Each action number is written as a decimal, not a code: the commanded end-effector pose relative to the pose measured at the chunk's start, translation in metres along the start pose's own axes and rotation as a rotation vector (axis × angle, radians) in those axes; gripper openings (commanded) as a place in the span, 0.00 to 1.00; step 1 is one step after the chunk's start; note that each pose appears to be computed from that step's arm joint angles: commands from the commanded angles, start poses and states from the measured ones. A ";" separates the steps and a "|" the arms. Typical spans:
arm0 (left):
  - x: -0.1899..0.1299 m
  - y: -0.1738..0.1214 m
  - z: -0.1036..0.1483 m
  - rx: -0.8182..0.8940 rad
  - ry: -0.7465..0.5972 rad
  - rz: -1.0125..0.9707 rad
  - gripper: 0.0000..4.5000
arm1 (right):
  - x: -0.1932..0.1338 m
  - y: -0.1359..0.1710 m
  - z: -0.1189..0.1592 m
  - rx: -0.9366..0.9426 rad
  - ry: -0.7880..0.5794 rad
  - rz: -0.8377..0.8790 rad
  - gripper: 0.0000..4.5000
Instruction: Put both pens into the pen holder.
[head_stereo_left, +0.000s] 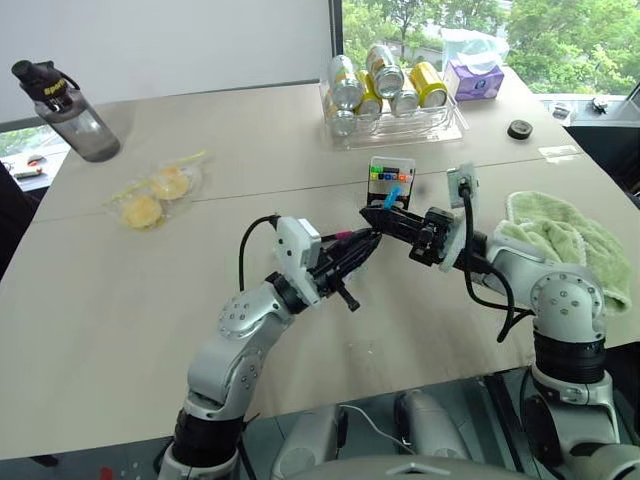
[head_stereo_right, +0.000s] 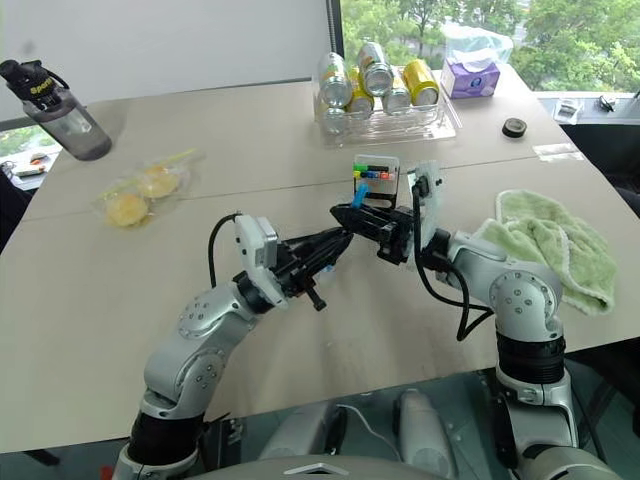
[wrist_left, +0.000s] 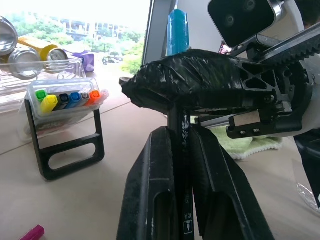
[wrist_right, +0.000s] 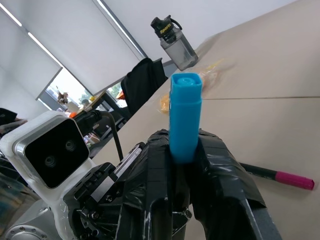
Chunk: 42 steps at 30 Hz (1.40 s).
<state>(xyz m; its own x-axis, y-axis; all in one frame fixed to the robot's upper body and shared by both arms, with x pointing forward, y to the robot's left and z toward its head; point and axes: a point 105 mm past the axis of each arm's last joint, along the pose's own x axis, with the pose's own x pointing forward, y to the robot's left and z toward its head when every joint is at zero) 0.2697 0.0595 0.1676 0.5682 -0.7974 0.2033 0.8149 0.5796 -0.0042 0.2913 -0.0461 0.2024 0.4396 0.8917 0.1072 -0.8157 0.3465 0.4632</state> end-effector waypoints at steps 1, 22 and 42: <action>0.000 0.001 -0.002 0.001 0.018 -0.011 0.31 | 0.001 0.013 0.019 -0.081 -0.070 0.026 0.01; -0.020 0.036 0.034 0.071 0.033 0.169 0.92 | 0.030 0.023 0.085 -1.198 -0.335 -0.043 0.01; -0.022 0.047 0.029 0.109 0.069 0.237 0.92 | 0.048 -0.022 0.064 -1.268 -0.271 -0.087 0.01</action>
<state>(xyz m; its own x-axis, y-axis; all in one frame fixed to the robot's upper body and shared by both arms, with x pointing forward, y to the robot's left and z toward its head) 0.2934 0.1087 0.1810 0.7543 -0.6476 0.1077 0.6487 0.7605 0.0296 0.3555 -0.0278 0.2407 0.4606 0.8246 0.3284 -0.5403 0.5540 -0.6333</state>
